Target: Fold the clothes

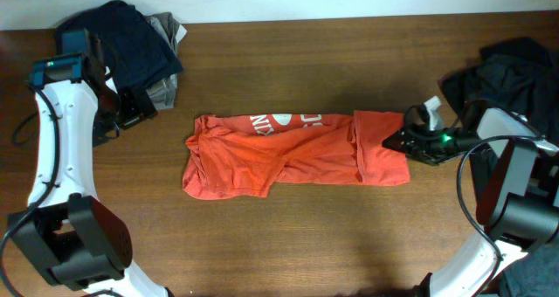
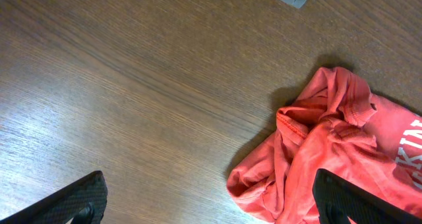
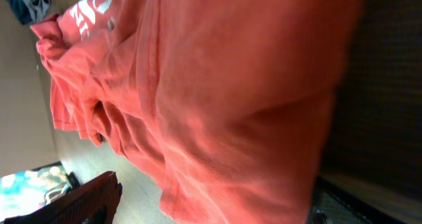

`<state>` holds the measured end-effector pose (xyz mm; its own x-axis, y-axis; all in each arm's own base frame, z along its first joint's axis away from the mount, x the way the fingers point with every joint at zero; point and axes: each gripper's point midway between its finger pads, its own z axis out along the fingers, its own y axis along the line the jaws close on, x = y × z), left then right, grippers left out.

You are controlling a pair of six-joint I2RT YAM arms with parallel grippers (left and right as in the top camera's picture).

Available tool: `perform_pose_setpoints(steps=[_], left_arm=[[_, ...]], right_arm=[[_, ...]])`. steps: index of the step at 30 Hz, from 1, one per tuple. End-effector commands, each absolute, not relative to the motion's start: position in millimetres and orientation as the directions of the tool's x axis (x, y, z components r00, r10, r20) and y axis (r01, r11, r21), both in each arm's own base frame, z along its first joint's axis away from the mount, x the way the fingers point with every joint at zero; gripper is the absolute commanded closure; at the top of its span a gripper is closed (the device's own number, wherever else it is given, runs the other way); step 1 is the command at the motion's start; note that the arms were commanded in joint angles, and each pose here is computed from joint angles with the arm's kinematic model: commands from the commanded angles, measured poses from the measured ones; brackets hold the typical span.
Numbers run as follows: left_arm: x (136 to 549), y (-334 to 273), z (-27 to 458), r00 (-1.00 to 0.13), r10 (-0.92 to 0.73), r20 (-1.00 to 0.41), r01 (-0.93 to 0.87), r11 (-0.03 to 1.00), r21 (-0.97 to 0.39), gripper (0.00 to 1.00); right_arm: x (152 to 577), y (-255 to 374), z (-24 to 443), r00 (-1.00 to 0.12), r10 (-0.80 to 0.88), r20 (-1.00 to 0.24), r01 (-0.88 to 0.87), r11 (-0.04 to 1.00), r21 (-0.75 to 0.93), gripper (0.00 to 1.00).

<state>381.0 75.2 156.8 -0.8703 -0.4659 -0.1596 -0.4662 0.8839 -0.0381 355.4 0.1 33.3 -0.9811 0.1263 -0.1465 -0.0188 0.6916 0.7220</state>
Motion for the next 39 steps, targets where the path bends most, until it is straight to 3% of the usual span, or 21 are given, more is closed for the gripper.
perform_pose_setpoints(steps=[1, 6, 9, 11, 13, 14, 19, 21, 22, 25, 27, 34, 39], left_arm=[[381, 74, 157, -0.869, -0.47, -0.155, -0.469, 0.882, -0.045, 0.01], [381, 74, 157, -0.869, -0.47, -0.155, -0.469, 0.882, -0.045, 0.01], [381, 74, 157, -0.869, -0.47, -0.155, -0.469, 0.882, -0.044, 0.01], [381, 74, 157, -0.869, -0.47, -0.155, -0.469, 0.882, -0.044, 0.01], [381, 74, 157, -0.869, -0.47, -0.155, -0.469, 0.882, -0.044, 0.01], [381, 74, 157, -0.869, -0.47, -0.155, -0.469, 0.882, -0.044, 0.01], [381, 74, 157, -0.869, -0.47, -0.155, -0.469, 0.882, -0.045, 0.01], [381, 74, 157, -0.869, -0.47, -0.156, -0.469, 0.882, -0.045, 0.01], [381, 74, 157, -0.869, -0.47, -0.156, -0.469, 0.882, -0.045, 0.01], [381, 74, 157, -0.869, -0.47, -0.156, -0.469, 0.882, -0.045, 0.01], [381, 74, 157, -0.869, -0.47, -0.155, -0.469, 0.882, -0.044, 0.01], [381, 74, 157, -0.869, -0.469, -0.155, -0.469, 0.882, -0.044, 0.01], [381, 74, 157, -0.869, -0.469, -0.156, -0.469, 0.882, -0.044, 0.01]], right_arm=[[354, 17, 29, -0.985, 0.101, -0.141, -0.041, 0.655, 0.754, 0.1], [355, 26, 18, -0.99, 0.081, -0.117, -0.034, 0.662, 0.749, 0.14], [358, 21, 13, -0.99, 0.112, -0.088, 0.014, 0.691, 0.722, 0.26], [360, 16, 14, -0.989, 0.127, -0.081, 0.032, 0.7, 0.713, 0.41], [363, 12, 16, -0.987, 0.138, -0.083, 0.038, 0.7, 0.713, 0.66], [364, 10, 18, -0.986, 0.142, -0.083, 0.041, 0.702, 0.711, 0.71], [369, 1, 22, -0.984, 0.153, -0.088, 0.049, 0.717, 0.696, 0.71], [369, 1, 21, -0.986, 0.146, -0.087, 0.047, 0.726, 0.686, 0.65], [368, 1, 18, -0.987, 0.138, -0.083, 0.047, 0.738, 0.674, 0.67], [365, -3, 13, -0.988, 0.146, -0.055, 0.078, 0.766, 0.638, 0.87], [364, -9, 10, -0.984, 0.173, -0.029, 0.119, 0.781, 0.613, 0.94], [368, -25, 33, -0.984, 0.179, -0.017, 0.138, 0.811, 0.568, 0.96], [372, -34, 55, -0.986, 0.166, -0.026, 0.141, 0.901, 0.41, 0.96]])
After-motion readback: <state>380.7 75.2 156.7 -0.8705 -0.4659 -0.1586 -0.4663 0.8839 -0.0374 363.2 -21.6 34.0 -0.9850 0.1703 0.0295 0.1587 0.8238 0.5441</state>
